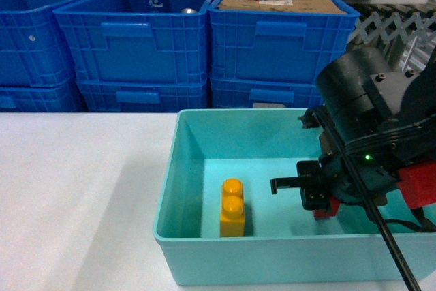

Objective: Pick red block from blue box to shelf

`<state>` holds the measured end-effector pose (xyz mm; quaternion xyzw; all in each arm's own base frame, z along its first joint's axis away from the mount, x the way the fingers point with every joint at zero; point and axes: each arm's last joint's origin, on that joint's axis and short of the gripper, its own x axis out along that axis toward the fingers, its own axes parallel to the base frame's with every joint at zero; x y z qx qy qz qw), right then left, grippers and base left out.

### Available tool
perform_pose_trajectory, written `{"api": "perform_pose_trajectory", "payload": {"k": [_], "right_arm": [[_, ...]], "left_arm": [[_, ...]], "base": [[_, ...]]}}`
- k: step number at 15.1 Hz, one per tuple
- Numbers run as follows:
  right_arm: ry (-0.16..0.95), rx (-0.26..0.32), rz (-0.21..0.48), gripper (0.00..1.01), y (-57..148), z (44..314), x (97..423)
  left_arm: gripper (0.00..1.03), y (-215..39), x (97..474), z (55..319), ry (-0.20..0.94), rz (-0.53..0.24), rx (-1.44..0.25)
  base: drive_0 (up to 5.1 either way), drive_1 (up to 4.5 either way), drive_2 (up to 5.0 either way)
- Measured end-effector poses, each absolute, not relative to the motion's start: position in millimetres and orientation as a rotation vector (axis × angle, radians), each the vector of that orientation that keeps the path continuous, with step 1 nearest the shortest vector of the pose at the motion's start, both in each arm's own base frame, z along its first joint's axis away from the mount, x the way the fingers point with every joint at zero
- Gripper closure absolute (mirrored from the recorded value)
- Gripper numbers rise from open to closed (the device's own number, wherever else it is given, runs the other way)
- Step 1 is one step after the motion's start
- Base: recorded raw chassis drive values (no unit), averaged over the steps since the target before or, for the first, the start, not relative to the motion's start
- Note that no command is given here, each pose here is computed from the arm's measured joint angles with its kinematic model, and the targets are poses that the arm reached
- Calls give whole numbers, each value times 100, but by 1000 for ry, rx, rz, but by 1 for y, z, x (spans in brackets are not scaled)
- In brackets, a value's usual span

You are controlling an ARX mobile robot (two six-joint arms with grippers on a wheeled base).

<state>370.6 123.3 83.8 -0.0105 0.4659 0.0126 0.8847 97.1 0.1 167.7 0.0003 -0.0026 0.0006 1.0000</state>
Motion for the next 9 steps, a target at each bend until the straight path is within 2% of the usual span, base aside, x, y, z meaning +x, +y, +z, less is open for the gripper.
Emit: {"api": "perform_pose_trajectory", "payload": {"k": [2, 5, 7, 8, 9], "right_arm": [[849, 10, 45, 72, 118, 112, 358], [558, 64, 83, 73, 105, 179, 319], [367, 36, 35, 73, 86, 204, 272], [305, 21, 19, 73, 78, 214, 252], [191, 27, 6, 73, 77, 220, 251]], "left_arm": [[5, 0, 97, 168, -5, 1, 1], [5, 0, 97, 168, -5, 1, 1], [5, 0, 97, 168, -5, 2, 1], [5, 0, 97, 168, -5, 2, 1], [5, 0, 97, 168, -6, 1, 1]], "base": [[0, 0, 0], [0, 0, 0], [0, 0, 0], [0, 0, 0], [0, 0, 0]]}}
